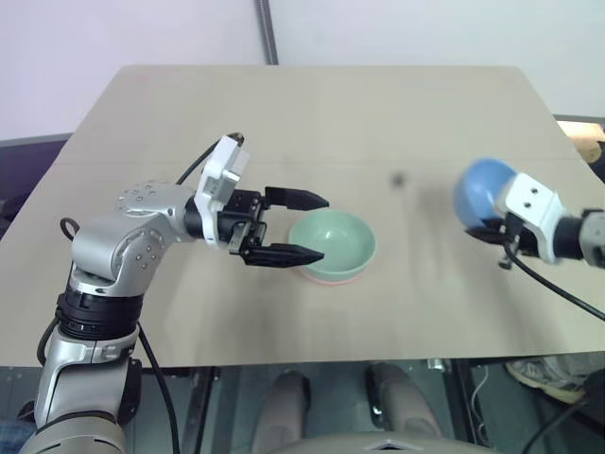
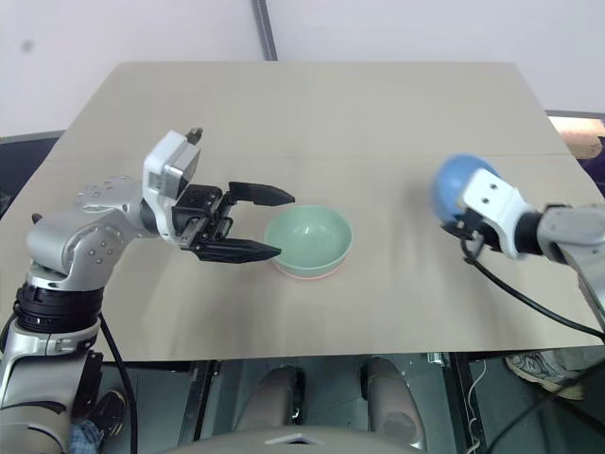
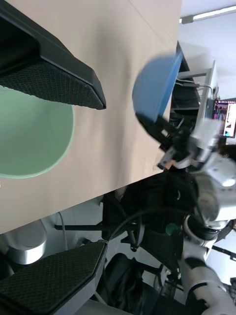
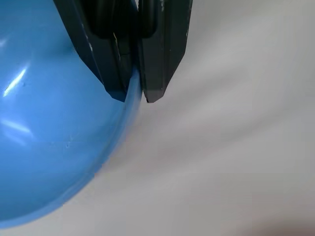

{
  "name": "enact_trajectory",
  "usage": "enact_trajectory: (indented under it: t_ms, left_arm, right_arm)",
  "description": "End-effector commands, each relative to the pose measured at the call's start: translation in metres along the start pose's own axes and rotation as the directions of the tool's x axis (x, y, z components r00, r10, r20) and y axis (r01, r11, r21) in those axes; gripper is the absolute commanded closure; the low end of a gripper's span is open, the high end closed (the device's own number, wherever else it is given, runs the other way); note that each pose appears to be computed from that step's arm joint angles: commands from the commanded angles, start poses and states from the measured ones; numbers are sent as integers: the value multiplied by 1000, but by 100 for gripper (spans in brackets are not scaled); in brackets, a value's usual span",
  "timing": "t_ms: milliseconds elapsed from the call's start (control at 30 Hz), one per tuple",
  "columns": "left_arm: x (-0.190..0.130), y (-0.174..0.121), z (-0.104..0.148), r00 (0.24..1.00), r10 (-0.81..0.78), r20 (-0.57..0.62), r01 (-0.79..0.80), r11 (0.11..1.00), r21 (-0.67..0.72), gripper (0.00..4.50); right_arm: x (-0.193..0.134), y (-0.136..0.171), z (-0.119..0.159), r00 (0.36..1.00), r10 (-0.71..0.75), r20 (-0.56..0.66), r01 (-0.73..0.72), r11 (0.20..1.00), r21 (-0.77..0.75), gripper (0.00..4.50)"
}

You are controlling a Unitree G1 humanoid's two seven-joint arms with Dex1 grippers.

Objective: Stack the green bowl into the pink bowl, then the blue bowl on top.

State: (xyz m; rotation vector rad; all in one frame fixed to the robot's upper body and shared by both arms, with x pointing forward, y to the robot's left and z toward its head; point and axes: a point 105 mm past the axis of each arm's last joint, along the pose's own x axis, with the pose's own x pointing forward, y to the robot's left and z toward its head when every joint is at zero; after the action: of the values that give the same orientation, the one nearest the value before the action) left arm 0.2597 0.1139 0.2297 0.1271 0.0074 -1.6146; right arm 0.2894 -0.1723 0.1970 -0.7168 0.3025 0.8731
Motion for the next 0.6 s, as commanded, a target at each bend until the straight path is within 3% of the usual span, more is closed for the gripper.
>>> enact_trajectory:
  t_ms: [33, 133, 533, 567, 600]
  left_arm:
    - [-6, -1, 9, 1000, 23, 1, -23, 999, 39, 0]
    - [-8, -2, 7, 999, 40, -2, -40, 999, 35, 0]
    - [-27, 0, 5, 991, 131, -40, -129, 991, 36, 0]
    - [-29, 0, 5, 990, 137, -44, -136, 990, 37, 0]
    - [-30, -1, 5, 989, 142, -47, -140, 989, 37, 0]
  right_arm:
    - [10, 15, 35, 991, 97, 92, -88, 991, -99, 444]
    - [23, 37, 55, 963, 236, 134, -207, 958, -200, 444]
    - [42, 80, 72, 870, 482, 104, -407, 820, -402, 444]
    - [43, 82, 72, 865, 493, 94, -418, 811, -410, 368]
    - [44, 83, 71, 862, 499, 88, -424, 804, -417, 345]
